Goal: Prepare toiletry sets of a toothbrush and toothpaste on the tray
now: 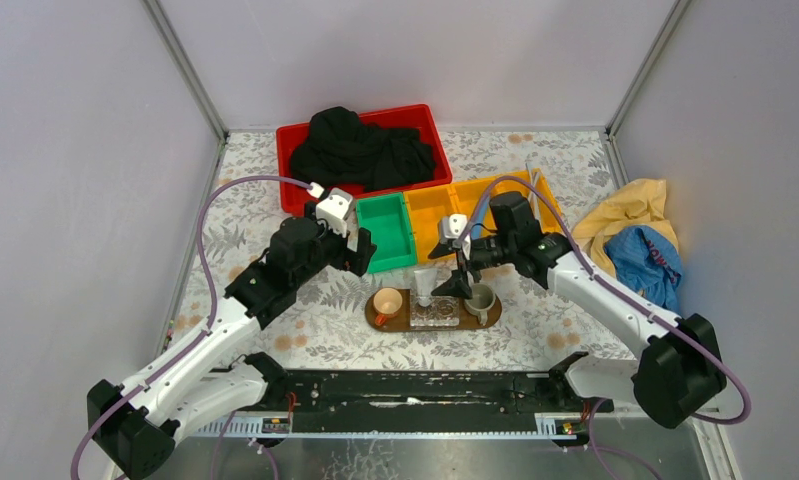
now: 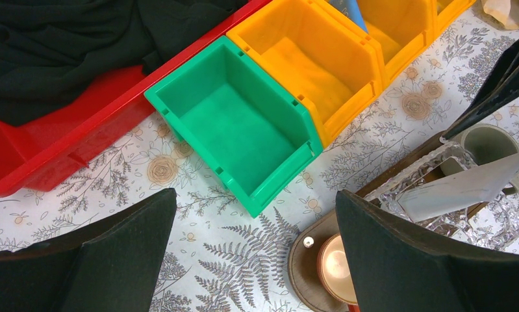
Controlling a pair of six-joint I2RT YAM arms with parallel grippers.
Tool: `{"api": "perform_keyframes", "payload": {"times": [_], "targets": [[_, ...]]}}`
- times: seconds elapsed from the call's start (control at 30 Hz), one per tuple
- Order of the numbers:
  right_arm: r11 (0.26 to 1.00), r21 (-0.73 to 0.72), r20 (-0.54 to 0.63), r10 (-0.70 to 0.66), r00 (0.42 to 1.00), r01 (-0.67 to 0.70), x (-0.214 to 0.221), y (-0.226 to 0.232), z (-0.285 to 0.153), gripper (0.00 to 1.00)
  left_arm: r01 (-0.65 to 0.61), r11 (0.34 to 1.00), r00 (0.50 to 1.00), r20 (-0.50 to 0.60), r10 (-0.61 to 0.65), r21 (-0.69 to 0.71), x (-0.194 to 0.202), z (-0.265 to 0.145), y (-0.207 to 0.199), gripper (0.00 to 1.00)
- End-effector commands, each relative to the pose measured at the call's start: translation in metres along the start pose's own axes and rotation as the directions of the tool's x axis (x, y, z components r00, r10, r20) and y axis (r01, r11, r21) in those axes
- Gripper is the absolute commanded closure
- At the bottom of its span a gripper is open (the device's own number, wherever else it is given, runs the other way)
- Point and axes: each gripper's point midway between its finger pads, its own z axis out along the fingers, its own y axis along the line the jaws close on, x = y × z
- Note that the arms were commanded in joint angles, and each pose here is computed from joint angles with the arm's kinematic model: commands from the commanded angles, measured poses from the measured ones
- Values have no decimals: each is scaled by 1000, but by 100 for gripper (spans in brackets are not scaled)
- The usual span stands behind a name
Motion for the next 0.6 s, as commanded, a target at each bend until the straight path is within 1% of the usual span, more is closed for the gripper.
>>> {"api": "perform_keyframes", "payload": {"times": [0.0,0.07,0.2,0.3,0.37,0.43,0.53,0.57], "targets": [[998,53,15,-22,1000,21,-24,-4,-17,13,-11,1000,999,39,12,-18,-9,1,5,0],[998,62,28,-14,1000,12,-28,-5,-28,10,-11,1000,999,42,12,-18,-10,0,5,0],[996,91,111,14,994,-24,-43,-11,-64,10,-10,1000,999,45,11,-20,-11,-1,5,0],[971,206,157,86,984,-118,-49,-32,-98,7,-8,1000,999,46,9,-21,-11,-1,6,0],[924,315,195,161,967,-218,-49,-55,-118,7,-8,1000,999,48,9,-21,-11,-1,6,0],[857,407,239,233,943,-316,-43,-78,-138,7,-7,1000,999,48,8,-21,-11,-1,5,0],[721,497,295,383,875,-483,-21,-114,-156,9,-7,1000,999,51,8,-20,-12,-1,5,0],[674,513,298,441,847,-532,-10,-122,-157,12,-7,1000,999,52,8,-21,-12,-2,6,0]]}}
